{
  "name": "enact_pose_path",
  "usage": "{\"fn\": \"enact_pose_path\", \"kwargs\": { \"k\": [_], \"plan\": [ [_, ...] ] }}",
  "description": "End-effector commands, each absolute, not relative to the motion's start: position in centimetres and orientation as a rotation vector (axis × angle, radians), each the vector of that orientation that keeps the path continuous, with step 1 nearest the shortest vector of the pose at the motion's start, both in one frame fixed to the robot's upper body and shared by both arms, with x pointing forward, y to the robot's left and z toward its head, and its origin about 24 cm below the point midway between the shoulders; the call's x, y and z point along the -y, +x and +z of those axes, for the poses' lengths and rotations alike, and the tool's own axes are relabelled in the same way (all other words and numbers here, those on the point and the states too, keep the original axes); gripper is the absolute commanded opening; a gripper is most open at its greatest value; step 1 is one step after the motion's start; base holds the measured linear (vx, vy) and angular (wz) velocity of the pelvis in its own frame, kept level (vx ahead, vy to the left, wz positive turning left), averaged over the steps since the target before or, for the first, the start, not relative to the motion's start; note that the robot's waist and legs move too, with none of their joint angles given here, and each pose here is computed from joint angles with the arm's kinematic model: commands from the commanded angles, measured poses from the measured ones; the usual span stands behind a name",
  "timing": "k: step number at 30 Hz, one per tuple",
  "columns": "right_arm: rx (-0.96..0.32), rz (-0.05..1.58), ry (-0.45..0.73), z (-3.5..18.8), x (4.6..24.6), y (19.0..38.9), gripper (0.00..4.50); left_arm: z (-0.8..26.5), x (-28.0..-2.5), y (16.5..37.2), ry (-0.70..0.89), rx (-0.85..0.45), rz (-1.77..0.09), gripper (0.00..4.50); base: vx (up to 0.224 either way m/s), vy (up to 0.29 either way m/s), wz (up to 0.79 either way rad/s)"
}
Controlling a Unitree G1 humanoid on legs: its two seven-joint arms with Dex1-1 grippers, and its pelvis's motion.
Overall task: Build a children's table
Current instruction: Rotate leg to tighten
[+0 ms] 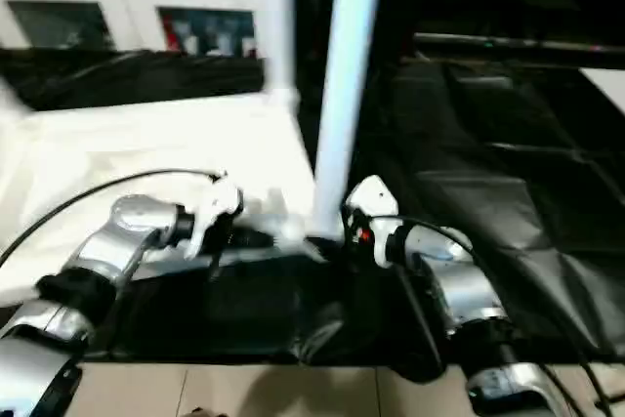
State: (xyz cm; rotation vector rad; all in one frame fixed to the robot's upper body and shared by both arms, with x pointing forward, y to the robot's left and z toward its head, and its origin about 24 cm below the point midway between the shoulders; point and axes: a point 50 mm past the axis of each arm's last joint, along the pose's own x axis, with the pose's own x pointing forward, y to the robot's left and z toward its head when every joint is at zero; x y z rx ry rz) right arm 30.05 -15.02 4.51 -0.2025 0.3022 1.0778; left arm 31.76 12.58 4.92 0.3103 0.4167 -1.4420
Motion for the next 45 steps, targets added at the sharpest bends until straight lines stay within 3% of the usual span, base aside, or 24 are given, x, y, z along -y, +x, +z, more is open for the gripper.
{"fn": "enact_pose_path", "kwargs": {
  "k": [1,12,18,19,25,30,33,35,40,42,45],
  "plan": [
    [-0.313,1.116,-0.206,4.8,15.1,29.7,3.78,4.6,-12.1,31.0,0.273,-0.436,-1.521,0.0,0.0,0.0,0.0],
    [-0.338,1.166,-0.215,4.6,15.0,29.4,3.78,4.9,-12.3,30.9,0.272,-0.434,-1.511,0.0,0.0,0.0,0.0],
    [-0.335,1.147,-0.19,4.6,14.9,29.5,3.32,4.9,-12.4,31.0,0.273,-0.429,-1.489,0.0,0.0,0.0,0.0],
    [-0.333,1.124,-0.171,4.4,14.9,29.6,3.07,4.9,-12.3,31.1,0.274,-0.425,-1.468,0.0,0.0,0.0,0.0],
    [-0.355,0.952,-0.093,2.6,14.0,29.8,2.78,4.5,-11.7,32.1,0.257,-0.411,-1.339,0.0,0.0,0.0,0.0],
    [-0.368,0.618,-0.039,0.3,12.1,30.3,2.75,3.9,-9.6,33.6,0.272,-0.389,-1.137,0.0,0.0,0.0,0.0],
    [-0.406,0.401,0.026,-0.5,11.1,30.9,2.74,3.7,-8.1,34.2,0.27,-0.389,-1.04,0.0,0.0,0.0,0.0],
    [-0.408,0.349,0.025,-0.7,10.3,31.1,2.74,3.6,-7.3,34.3,0.258,-0.387,-1.013,0.0,0.0,0.0,0.0],
    [-0.337,0.415,-0.005,0.1,8.8,31.5,2.74,3.6,-6.5,34.0,0.285,-0.369,-1.066,0.0,0.0,0.0,0.0],
    [-0.298,0.446,0.012,0.7,9.0,31.6,3.3,3.7,-6.9,34.0,0.294,-0.363,-1.094,0.0,0.0,0.0,0.0],
    [-0.243,0.537,0.014,1.6,9.7,31.7,3.54,3.9,-7.8,34.0,0.307,-0.356,-1.12,0.0,0.0,0.0,0.0]
  ]
}}
